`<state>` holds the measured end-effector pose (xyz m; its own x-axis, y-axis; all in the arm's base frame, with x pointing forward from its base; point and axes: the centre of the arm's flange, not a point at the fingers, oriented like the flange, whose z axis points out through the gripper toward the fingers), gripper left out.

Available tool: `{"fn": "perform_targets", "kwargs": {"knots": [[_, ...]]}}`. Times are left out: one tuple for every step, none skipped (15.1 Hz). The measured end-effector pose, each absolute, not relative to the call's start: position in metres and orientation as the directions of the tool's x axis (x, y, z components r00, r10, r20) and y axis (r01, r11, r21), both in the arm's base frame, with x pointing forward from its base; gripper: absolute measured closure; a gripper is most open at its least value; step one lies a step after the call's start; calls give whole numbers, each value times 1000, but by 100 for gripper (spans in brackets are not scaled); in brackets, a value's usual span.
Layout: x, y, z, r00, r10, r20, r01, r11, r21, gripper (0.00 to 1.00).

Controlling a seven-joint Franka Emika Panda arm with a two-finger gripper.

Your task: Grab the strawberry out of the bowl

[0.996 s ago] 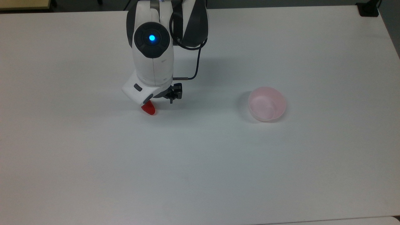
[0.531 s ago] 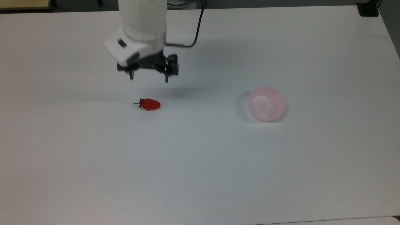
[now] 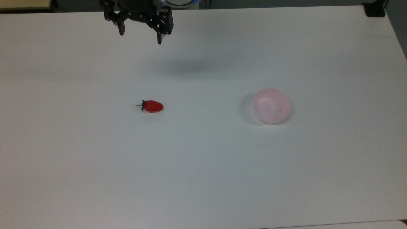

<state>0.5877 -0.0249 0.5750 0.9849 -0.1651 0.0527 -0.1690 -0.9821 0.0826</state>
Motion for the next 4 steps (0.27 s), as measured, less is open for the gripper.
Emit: {"fn": "perform_targets", "kwargs": {"knots": [[585,-27,577,987,-151,51,-154,-985,73,0],[582,-31,578,988,-146,50,-149,-987,64,0],[581,-34,579,988,-144,51,-147,-987,58,0],[581,-37,579,988,-145,51,-147,-988,56,0]]}}
